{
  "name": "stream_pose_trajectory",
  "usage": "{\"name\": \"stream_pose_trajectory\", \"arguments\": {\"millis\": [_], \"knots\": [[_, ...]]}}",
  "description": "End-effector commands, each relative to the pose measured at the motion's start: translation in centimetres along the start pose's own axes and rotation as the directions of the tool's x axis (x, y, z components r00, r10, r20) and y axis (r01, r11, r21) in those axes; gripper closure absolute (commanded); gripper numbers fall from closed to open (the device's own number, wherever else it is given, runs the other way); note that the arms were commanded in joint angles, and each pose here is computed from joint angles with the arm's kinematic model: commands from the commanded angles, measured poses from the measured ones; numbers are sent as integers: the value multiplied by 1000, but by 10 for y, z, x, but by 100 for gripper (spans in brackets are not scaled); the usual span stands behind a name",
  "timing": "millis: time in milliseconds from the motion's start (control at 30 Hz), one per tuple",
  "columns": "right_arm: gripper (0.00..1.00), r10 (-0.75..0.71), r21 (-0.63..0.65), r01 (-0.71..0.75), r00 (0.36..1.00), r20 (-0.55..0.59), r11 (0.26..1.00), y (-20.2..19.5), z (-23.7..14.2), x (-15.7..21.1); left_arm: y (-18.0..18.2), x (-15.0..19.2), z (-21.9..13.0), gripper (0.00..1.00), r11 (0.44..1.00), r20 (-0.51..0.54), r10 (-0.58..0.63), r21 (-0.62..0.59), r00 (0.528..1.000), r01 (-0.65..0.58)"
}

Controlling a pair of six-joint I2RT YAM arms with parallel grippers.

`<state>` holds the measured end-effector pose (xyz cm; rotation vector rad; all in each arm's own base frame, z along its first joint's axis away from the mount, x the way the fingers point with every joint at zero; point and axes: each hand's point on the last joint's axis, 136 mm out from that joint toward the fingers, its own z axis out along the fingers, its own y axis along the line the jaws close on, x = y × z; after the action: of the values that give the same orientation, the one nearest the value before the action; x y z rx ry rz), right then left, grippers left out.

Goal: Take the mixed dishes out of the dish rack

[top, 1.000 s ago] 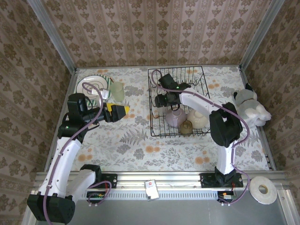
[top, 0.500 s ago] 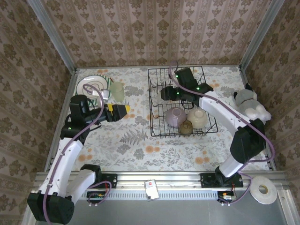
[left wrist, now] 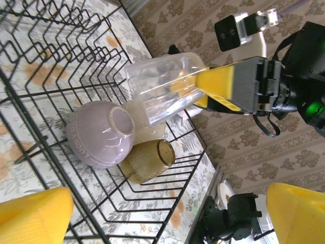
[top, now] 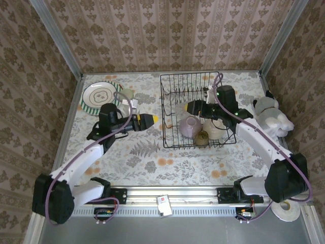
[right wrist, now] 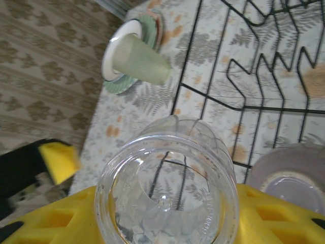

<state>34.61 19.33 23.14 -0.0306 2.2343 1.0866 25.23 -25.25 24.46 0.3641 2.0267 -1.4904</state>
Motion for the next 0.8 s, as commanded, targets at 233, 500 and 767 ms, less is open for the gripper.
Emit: {"name": "stream_pose_trajectory", "arguments": {"millis": [233,500,767], "knots": [[73,77,-331,-64,997,25,942,38,-13,-6,-27,-19,36,8,978,40,50,201,998,-57],[73,82,-405,-68,996,19,912,48,-17,-5,-41,-24,51,13,952,35,47,300,998,-55],[73,89,-446,-77,996,5,892,51,-15,-5,-69,-28,56,15,913,46,69,399,997,-81]]}}
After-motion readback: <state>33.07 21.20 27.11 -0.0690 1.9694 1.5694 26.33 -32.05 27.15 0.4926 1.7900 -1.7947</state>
